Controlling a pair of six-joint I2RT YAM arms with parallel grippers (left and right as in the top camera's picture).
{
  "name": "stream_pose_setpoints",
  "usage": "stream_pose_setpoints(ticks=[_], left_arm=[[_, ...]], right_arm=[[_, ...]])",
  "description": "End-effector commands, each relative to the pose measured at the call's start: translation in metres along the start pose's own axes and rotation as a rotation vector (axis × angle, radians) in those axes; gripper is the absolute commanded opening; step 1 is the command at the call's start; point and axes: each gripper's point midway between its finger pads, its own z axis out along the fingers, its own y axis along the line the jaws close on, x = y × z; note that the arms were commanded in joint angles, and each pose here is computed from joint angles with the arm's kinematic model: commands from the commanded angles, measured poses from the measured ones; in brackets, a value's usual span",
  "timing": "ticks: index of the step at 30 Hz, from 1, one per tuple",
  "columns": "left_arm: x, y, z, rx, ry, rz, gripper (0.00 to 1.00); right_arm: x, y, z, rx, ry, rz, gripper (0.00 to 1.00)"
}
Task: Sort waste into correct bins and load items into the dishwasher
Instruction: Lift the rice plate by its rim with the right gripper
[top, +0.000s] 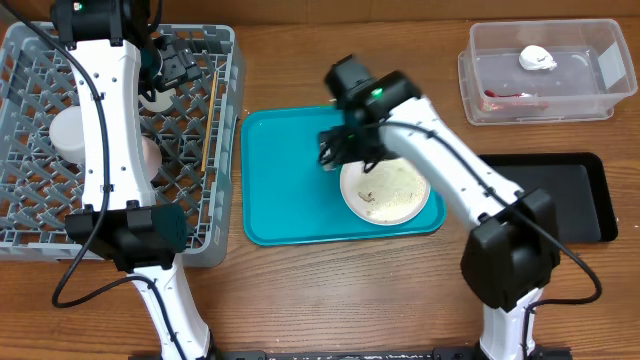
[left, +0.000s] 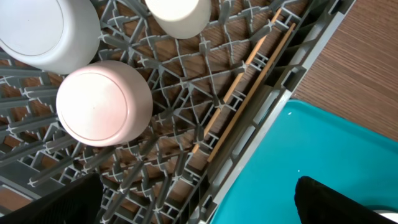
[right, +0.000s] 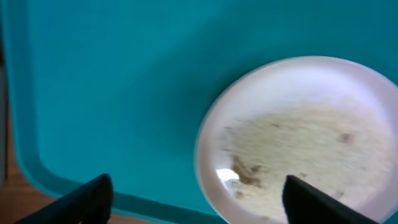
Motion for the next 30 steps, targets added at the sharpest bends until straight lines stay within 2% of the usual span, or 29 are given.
stream_pose_setpoints(ticks=[1, 2, 3, 7, 14, 27, 30], left_arm=[[-0.001, 0.0, -0.001, 0.005, -0.001, -0.017, 1.0], [-0.001, 0.0, -0.001, 0.005, -0.001, -0.017, 1.0], [-0.001, 0.0, -0.001, 0.005, -0.001, -0.017, 1.0], [-0.001, 0.0, -0.001, 0.005, -0.001, -0.017, 1.0], [-0.001, 0.001, -0.001, 0.004, -0.001, -0.017, 1.0], [0.0, -0.002, -0.001, 0.006, -0.001, -0.011, 1.0], [0.0, -0.002, -0.001, 0.006, -0.001, -0.01, 1.0]], right_arm=[[0.017, 0.007, 0.022, 0.023, 0.035, -0.017, 0.62], [0.021, 0.003, 0.028, 0.062, 0.033, 0.008, 0.54], [0.026, -0.001, 0.035, 0.096, 0.037, 0.017, 0.51], [0.047, -0.006, 0.057, 0.182, 0.079, -0.02, 0.48], [0.064, 0.005, 0.072, 0.223, 0.083, -0.084, 0.44], [0.069, 0.003, 0.086, 0.278, 0.042, -0.1, 0.37], [0.069, 0.001, 0.087, 0.287, 0.038, -0.101, 0.32]])
